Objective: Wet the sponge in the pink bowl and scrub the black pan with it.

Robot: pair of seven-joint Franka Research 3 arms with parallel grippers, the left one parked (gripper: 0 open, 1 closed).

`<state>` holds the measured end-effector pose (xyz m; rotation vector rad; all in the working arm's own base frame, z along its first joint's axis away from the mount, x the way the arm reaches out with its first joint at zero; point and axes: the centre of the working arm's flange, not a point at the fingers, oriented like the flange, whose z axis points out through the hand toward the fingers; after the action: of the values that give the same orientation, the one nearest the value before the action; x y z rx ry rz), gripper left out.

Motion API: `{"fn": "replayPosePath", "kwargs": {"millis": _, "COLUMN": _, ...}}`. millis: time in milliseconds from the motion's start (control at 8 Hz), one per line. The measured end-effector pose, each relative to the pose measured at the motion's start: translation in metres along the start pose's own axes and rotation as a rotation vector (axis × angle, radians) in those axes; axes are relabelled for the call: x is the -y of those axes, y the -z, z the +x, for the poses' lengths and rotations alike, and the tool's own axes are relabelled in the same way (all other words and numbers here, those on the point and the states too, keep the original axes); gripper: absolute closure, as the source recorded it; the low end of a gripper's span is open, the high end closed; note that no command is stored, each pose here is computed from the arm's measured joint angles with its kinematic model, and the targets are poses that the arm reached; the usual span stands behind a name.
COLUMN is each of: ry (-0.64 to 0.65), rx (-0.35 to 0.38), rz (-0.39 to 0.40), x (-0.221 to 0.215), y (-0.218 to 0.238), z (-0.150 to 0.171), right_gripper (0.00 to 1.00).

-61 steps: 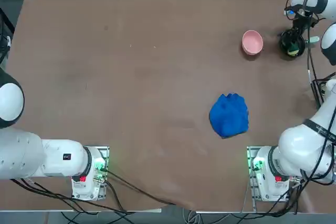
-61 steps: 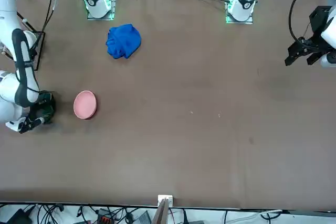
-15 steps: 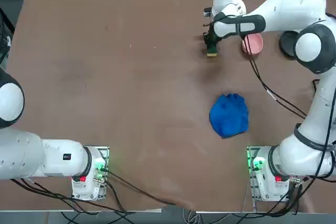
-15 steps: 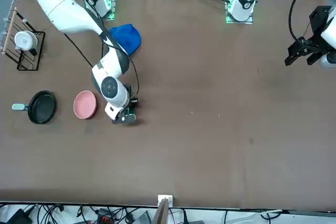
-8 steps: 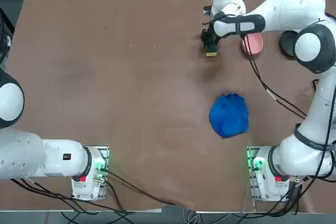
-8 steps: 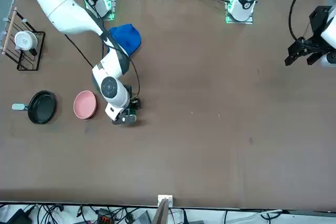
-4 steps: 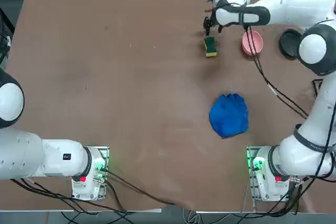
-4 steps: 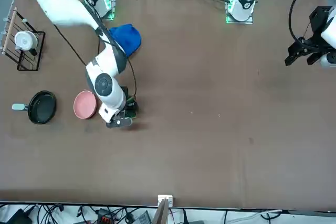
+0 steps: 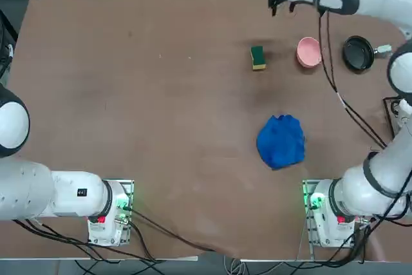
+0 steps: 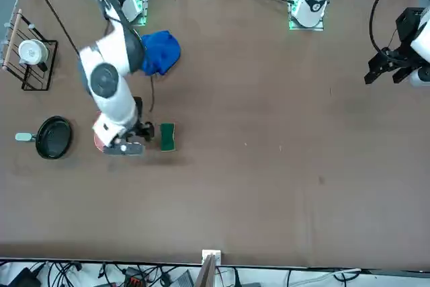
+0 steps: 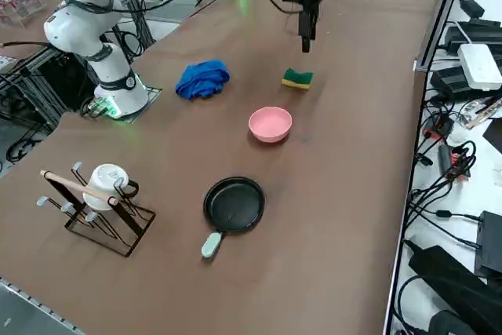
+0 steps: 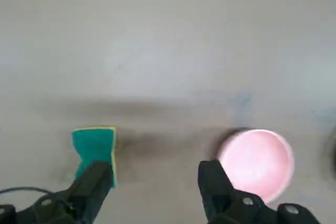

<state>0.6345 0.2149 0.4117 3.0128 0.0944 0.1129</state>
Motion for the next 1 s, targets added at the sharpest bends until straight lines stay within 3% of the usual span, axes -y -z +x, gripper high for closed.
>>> {"fn": "replayPosePath", "kwargs": {"millis": 625, "ry": 0.117, "rx": 0.087, "rz": 0.026, "x": -0.140, "y": 0.076, "z": 0.012, "right_gripper": 0.00}}
{"fn": "replayPosePath", "kwargs": {"millis": 1000, "ry": 0.038, "rx": 0.076, "rz": 0.084, "x": -0.190, "y": 0.111, "z": 0.013, "right_gripper": 0.00}}
